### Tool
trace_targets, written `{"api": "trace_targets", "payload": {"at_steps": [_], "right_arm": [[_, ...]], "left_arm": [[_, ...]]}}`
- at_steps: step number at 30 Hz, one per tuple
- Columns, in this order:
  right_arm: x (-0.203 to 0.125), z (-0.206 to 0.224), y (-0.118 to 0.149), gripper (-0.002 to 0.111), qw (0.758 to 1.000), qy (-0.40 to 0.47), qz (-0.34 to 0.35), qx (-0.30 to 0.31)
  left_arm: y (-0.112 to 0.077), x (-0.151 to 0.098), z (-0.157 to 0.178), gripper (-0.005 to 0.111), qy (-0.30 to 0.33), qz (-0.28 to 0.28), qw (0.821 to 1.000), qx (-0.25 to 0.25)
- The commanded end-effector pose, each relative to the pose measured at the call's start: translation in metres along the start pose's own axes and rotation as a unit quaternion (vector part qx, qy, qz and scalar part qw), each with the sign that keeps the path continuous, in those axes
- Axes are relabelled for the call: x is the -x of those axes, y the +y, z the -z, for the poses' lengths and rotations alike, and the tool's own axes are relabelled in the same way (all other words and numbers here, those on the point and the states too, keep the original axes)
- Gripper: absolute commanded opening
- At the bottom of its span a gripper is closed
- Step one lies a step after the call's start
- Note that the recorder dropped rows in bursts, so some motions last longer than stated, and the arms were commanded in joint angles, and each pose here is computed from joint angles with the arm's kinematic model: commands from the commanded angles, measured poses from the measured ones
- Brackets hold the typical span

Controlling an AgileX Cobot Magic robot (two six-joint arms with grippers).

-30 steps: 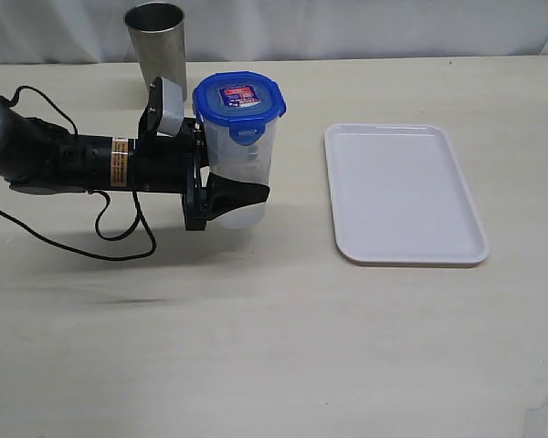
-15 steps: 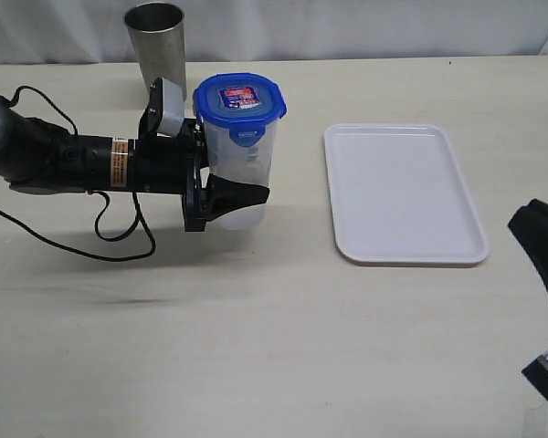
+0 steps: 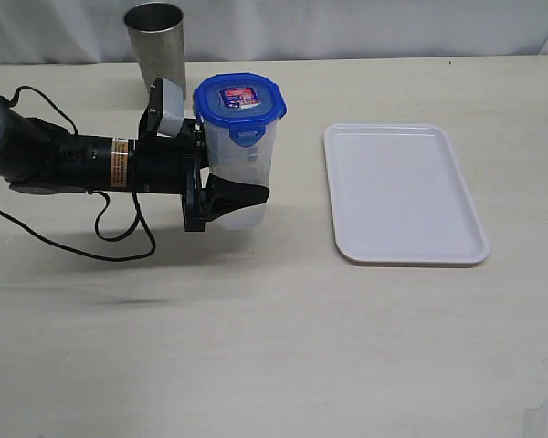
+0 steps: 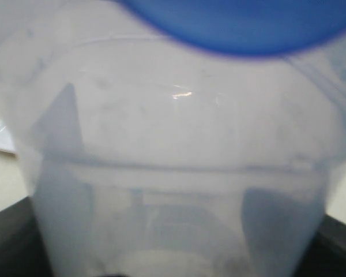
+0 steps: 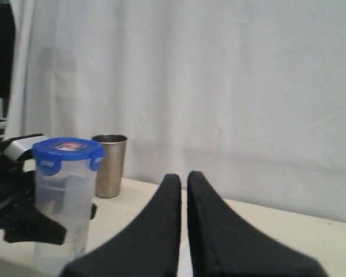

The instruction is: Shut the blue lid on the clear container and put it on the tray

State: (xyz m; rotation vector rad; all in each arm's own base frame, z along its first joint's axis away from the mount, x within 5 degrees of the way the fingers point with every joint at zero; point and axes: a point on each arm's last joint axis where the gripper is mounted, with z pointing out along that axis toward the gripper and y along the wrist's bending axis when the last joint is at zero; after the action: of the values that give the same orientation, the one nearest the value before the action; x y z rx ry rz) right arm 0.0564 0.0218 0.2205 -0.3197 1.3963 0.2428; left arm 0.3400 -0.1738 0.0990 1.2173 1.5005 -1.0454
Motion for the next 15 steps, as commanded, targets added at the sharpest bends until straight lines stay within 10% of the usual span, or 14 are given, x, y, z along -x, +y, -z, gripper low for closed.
{"api": "trace_targets", "payload": {"at_steps": [1, 15], "right_arm": [[0.0008, 0.0041, -0.0089, 0.004, 0.997, -0.007, 0.015, -0.078], [0.0013, 0.0084, -0.0181, 0.004, 0.986, -0.007, 0.03, -0.165]], "left_arm": [[-0.0015, 0.01, 0.0018, 0.0, -0.021, -0.006, 1.0, -0.009], [-0.0011, 0.0102, 0.0018, 0.0, -0.023, -0.005, 1.0, -0.007]]}}
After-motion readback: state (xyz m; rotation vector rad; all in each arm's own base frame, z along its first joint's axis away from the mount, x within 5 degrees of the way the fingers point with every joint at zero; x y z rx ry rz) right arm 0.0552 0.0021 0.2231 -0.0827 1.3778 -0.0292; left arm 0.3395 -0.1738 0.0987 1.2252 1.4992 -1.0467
